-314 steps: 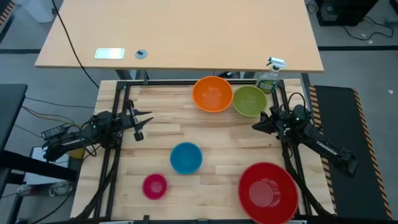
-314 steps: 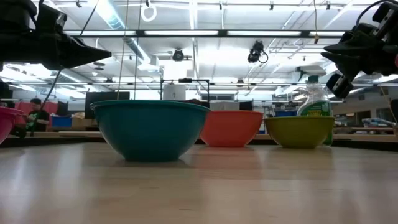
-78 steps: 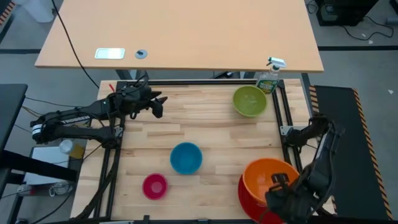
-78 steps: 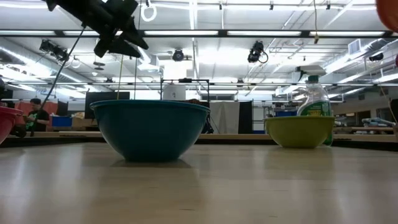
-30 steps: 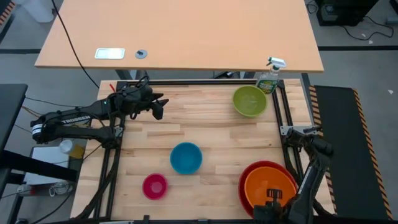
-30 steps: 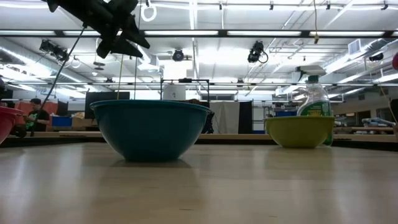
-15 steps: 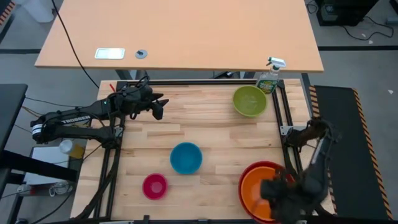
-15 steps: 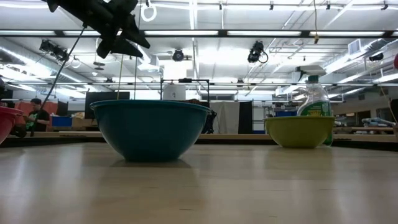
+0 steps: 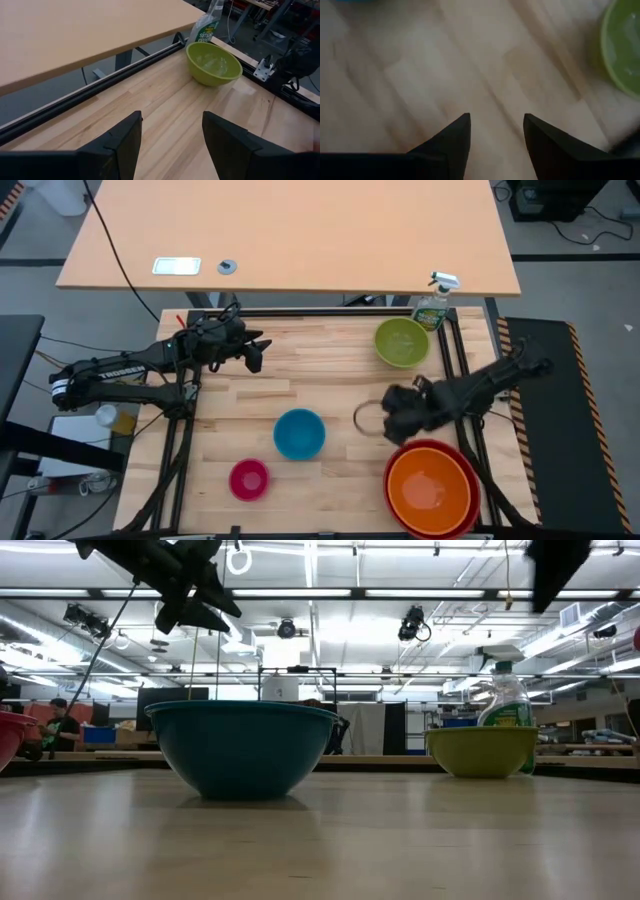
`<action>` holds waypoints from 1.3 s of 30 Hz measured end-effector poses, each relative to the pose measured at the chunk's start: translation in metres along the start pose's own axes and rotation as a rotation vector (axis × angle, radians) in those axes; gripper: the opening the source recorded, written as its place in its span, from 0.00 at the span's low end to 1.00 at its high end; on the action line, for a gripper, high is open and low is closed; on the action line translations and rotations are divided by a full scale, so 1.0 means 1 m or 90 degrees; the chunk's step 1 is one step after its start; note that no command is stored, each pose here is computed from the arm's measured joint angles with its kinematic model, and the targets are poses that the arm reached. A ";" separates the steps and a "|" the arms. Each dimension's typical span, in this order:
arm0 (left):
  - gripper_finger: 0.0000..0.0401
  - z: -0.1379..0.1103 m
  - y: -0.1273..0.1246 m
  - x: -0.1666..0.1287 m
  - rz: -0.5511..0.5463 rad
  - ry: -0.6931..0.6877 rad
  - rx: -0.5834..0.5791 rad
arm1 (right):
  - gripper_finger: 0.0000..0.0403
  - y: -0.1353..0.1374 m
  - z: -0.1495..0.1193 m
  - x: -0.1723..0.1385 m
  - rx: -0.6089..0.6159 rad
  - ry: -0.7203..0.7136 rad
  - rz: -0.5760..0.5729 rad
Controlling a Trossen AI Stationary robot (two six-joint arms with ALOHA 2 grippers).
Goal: Nest bowls inside each other
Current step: Stack the green bowl on the orange bowl
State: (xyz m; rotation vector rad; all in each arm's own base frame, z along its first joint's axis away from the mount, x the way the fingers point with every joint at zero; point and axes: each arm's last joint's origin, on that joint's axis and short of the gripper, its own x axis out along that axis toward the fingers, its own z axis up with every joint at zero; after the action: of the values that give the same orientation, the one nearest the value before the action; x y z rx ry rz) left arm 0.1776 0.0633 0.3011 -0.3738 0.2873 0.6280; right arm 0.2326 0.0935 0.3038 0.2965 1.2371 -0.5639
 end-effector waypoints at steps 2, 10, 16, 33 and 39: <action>0.53 0.000 0.000 0.000 0.000 0.000 0.001 | 0.46 -0.019 0.005 0.010 0.014 -0.015 0.013; 0.53 0.000 0.000 0.000 0.000 0.001 0.003 | 0.50 -0.082 0.019 0.043 -0.041 0.015 0.049; 0.53 0.000 0.000 0.000 0.001 0.001 0.003 | 0.56 -0.113 0.034 0.065 -0.153 0.035 0.009; 0.53 -0.001 0.000 0.000 0.002 0.003 0.007 | 0.49 -0.159 0.073 0.136 -0.250 0.152 0.024; 0.53 -0.001 0.000 0.000 0.002 0.004 0.007 | 0.40 -0.160 0.075 0.156 -0.249 0.197 0.026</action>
State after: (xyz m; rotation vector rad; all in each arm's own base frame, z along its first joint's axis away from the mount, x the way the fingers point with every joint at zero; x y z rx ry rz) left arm 0.1773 0.0633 0.3006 -0.3642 0.2969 0.6281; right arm 0.2379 -0.1151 0.1933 0.0787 1.6048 -0.2346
